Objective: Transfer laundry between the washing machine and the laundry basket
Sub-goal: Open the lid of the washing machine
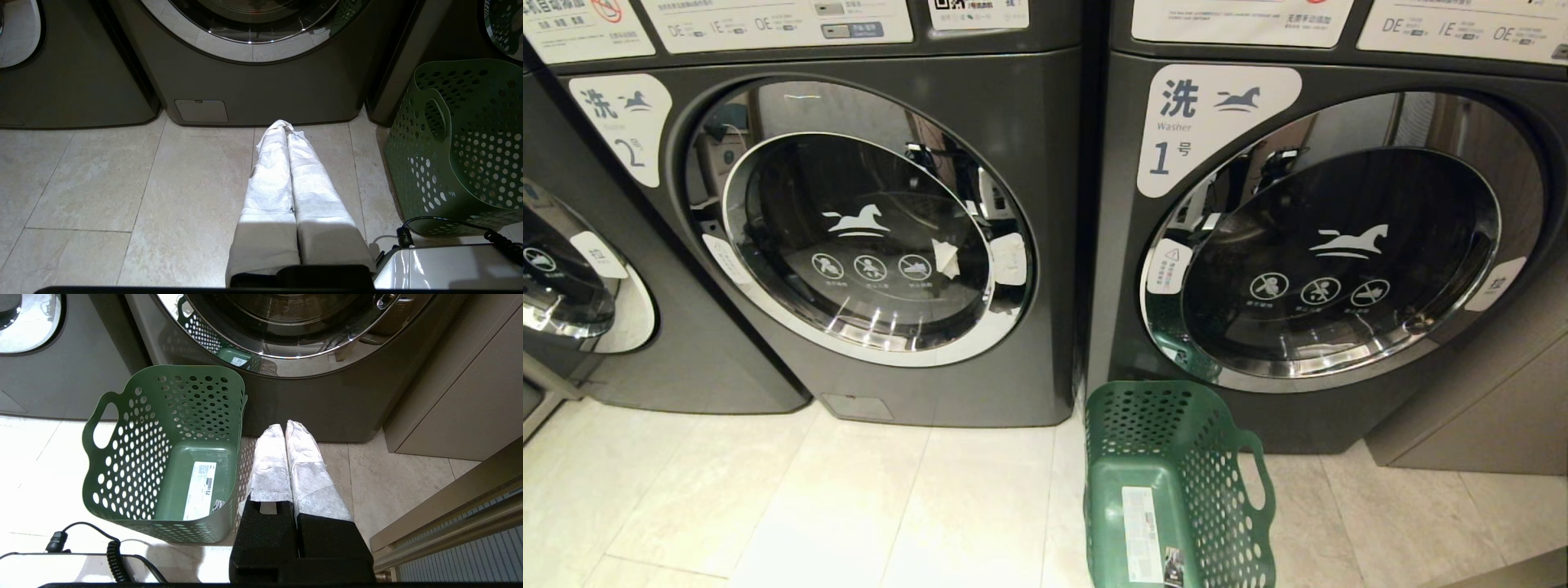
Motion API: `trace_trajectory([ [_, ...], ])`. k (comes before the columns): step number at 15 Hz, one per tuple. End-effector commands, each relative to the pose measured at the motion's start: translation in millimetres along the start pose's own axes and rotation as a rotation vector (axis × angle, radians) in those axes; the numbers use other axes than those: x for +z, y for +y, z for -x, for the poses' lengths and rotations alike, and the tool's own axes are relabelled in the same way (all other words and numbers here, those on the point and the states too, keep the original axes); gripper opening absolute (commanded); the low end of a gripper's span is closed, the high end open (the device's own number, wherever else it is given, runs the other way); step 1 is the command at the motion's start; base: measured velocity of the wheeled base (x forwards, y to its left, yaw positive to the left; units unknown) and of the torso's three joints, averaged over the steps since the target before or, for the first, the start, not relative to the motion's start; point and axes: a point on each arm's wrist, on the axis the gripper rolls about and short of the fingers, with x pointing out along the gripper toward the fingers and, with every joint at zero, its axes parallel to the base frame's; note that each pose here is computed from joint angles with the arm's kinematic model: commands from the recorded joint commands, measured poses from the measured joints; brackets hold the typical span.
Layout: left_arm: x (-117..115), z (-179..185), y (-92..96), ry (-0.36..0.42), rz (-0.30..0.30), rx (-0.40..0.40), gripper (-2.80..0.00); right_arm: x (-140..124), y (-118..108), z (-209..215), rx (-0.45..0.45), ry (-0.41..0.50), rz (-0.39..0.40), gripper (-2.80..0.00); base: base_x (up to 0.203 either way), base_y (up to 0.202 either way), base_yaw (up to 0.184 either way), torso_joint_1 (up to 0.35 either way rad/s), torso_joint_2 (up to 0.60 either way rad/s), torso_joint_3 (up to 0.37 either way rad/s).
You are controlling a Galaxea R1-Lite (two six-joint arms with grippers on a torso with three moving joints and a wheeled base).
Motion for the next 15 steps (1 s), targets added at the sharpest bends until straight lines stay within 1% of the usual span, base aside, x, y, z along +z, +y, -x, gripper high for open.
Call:
trace_trajectory([
  [1,0.5,0.1,0.0,-0.002,-0.001,-0.003,-2.8,0.1,0.0,-0.1,-0.002,0.001,0.0,-2.8,0.0,0.0,0.0,0.0,0.0,0.0],
  [6,0.0,0.0,0.0,0.0,0.002,0.001,-2.8,0.1,0.0,-0.1,0.0,0.001,0.0,-2.8,0.0,0.0,0.0,0.0,0.0,0.0],
  [9,0.0,0.0,-0.2,0.0,-0.021,-0.005,-2.8,0.1,0.1,-0.1,0.002,0.001,0.006,-2.8,0.0,0.0,0.0,0.0,0.0,0.0],
  [11,0.3,0.3,-0.4,0.006,-0.022,-0.019,-2.8,-0.1,0.1,-0.1,0.006,0.002,0.012,-2.8,0.0,0.0,0.0,0.0,0.0,0.0],
  [13,4.8,1.3,-0.2,-0.02,-0.031,-0.019,-2.8,-0.1,0.0,-0.1,0.0,0.003,0.006,-2.8,0.0,0.0,0.0,0.0,0.0,0.0],
  [15,17.8,5.7,0.5,-0.064,-0.032,-0.025,-2.8,-0.1,0.0,-0.1,-0.001,0.003,0.006,-2.8,0.0,0.0,0.0,0.0,0.0,0.0],
])
